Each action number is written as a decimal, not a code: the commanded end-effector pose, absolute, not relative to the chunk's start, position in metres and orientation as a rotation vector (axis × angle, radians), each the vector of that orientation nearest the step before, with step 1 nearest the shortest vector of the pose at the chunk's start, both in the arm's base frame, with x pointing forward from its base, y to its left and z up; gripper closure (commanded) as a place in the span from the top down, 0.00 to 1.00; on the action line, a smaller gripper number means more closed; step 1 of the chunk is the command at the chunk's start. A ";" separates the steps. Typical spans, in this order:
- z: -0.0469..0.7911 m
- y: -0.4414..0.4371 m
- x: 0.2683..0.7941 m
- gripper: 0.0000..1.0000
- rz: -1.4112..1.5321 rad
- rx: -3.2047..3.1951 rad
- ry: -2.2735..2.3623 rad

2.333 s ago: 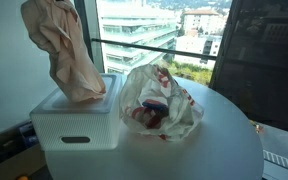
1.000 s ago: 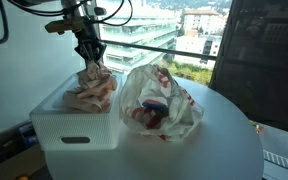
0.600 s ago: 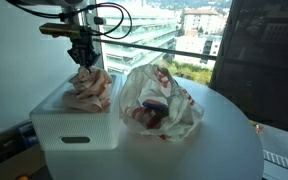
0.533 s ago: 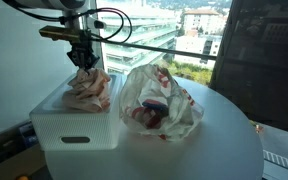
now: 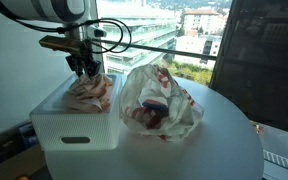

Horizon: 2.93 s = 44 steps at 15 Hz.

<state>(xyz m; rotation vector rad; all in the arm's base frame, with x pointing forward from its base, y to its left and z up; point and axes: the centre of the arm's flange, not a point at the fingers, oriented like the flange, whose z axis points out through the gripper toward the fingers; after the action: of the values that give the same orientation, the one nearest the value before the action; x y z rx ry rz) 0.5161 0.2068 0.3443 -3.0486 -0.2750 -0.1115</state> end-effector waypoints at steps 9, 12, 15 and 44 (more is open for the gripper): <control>0.437 0.153 0.502 1.00 -0.235 -3.297 0.050; 0.415 0.117 0.511 1.00 -0.095 -3.280 0.239; 0.384 0.083 0.521 1.00 0.009 -3.227 0.394; 0.205 -0.043 0.672 1.00 -0.269 -2.880 0.996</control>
<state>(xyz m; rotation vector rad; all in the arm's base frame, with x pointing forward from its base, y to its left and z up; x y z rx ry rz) 0.6431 -0.0343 0.2182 -2.8839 1.0150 -0.2196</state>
